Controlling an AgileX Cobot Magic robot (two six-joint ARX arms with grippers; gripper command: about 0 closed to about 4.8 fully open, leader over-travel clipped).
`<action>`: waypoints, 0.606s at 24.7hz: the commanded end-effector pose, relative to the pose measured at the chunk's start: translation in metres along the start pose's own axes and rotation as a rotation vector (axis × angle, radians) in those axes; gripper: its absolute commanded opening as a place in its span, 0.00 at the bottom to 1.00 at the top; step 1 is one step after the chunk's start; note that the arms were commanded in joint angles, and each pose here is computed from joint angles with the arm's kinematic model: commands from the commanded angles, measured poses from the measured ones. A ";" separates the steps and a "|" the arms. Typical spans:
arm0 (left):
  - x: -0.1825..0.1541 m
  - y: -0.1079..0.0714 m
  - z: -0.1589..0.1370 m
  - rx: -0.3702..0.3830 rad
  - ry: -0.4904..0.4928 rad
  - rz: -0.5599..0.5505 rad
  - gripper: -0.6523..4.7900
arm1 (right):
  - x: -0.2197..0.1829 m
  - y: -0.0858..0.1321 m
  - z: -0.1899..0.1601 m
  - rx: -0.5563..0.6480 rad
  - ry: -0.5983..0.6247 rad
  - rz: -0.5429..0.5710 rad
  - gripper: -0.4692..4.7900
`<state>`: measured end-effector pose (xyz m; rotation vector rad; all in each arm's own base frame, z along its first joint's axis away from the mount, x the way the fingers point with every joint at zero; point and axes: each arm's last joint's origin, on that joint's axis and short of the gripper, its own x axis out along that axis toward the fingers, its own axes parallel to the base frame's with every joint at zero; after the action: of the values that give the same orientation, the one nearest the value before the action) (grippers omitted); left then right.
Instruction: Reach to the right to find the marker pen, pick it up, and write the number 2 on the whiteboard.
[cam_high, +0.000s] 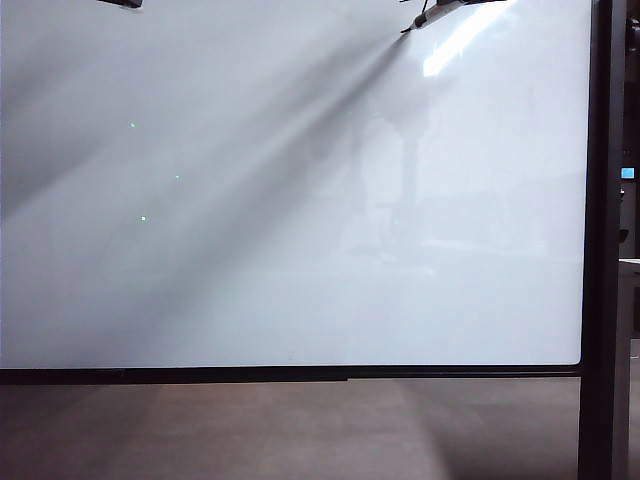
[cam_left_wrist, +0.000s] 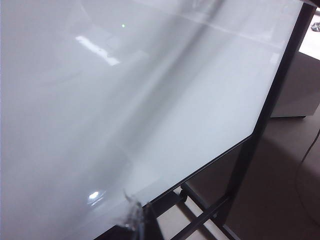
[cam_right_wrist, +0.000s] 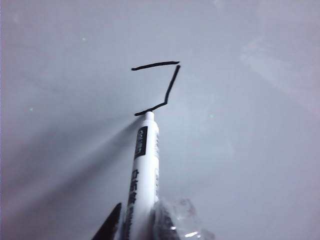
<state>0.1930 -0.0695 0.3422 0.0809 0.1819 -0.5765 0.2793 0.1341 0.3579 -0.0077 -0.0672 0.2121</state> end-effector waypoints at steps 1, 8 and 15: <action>-0.002 0.000 0.004 0.009 -0.019 -0.004 0.11 | 0.000 -0.002 0.005 0.008 -0.038 -0.041 0.09; -0.002 0.000 0.004 0.009 -0.019 -0.004 0.11 | -0.001 -0.003 0.008 0.015 -0.061 -0.042 0.09; -0.002 0.000 0.004 0.008 -0.019 -0.004 0.11 | -0.001 -0.003 0.007 0.015 -0.060 -0.045 0.09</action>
<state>0.1930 -0.0695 0.3422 0.0808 0.1819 -0.5768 0.2792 0.1338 0.3585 -0.0015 -0.0833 0.2019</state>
